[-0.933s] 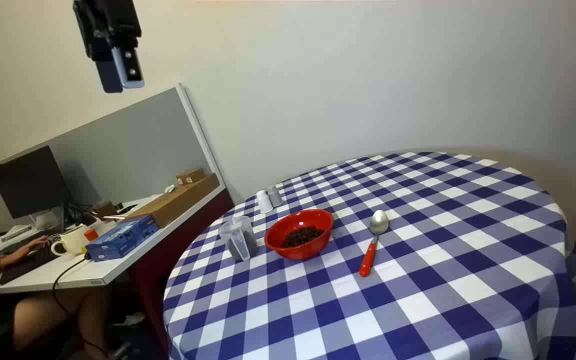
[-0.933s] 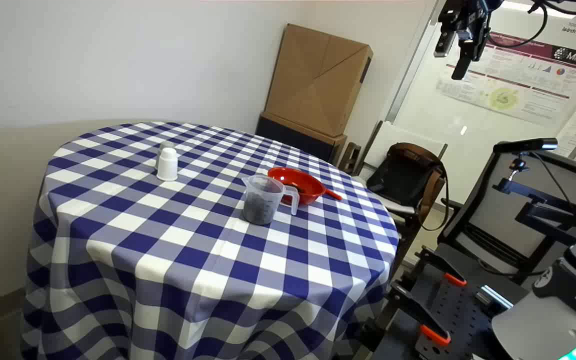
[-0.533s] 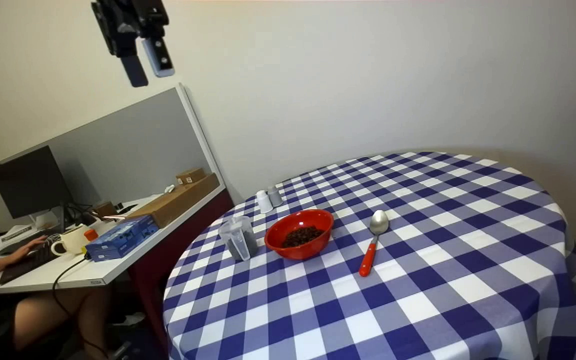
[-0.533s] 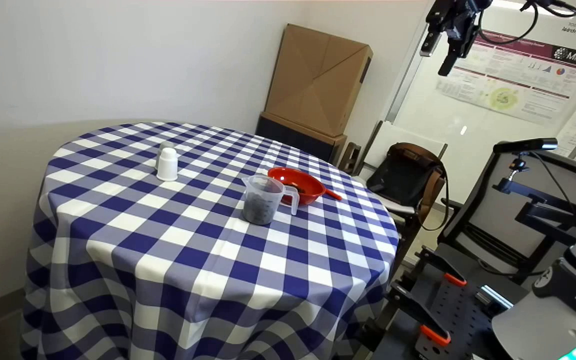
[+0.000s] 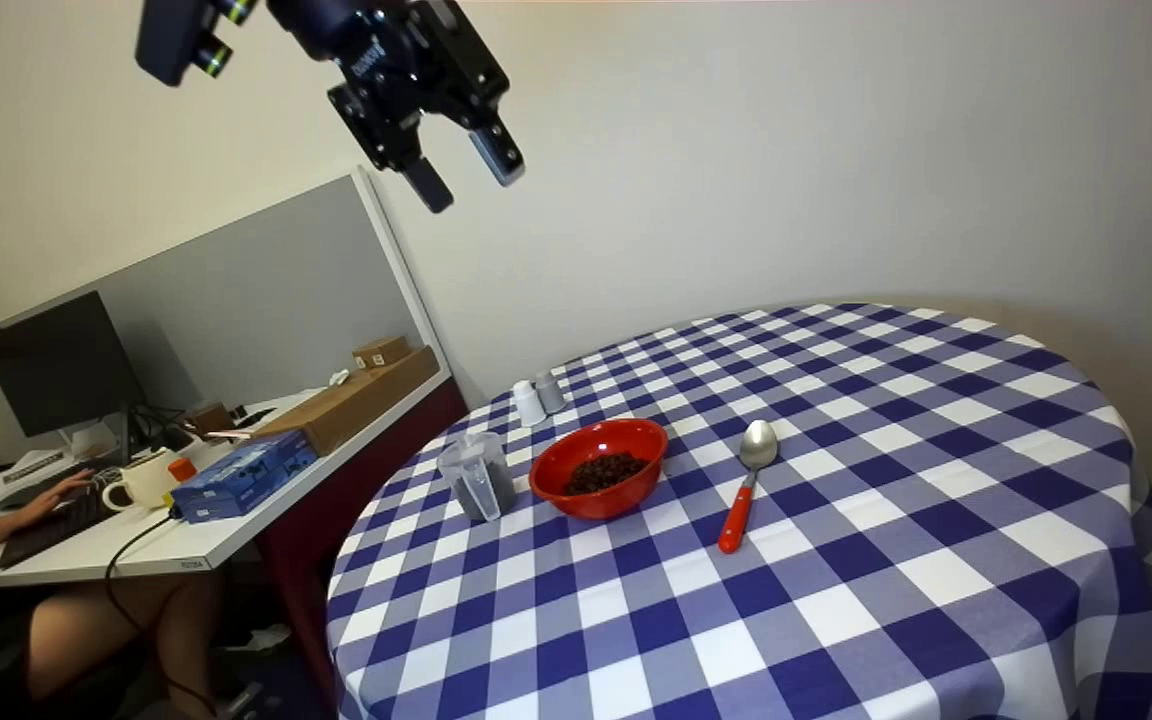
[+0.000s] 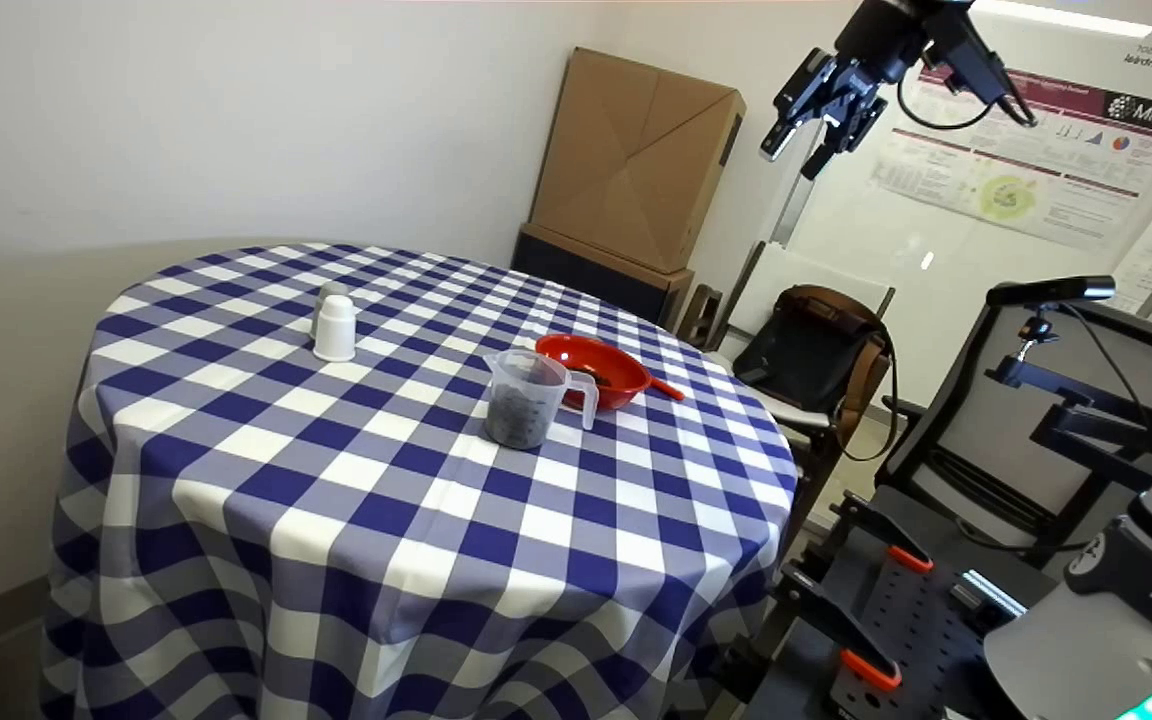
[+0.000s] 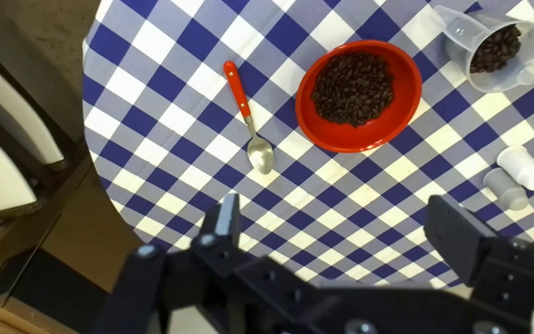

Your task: Place some of the contents in the red bowl into the clear jug using the spoon

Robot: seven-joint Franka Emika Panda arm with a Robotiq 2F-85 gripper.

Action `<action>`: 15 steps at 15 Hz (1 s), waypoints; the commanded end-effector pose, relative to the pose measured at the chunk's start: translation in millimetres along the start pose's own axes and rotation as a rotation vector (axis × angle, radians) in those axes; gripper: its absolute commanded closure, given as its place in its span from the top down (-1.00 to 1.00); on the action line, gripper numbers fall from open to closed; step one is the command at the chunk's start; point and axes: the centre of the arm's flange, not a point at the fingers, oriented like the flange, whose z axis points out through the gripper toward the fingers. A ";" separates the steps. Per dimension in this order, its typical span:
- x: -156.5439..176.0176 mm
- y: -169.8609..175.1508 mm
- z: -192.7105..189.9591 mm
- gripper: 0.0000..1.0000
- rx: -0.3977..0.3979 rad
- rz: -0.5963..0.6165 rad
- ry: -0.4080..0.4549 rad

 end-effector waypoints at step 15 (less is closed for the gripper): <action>87.4 55.1 242.1 1.00 -0.064 0.003 -0.308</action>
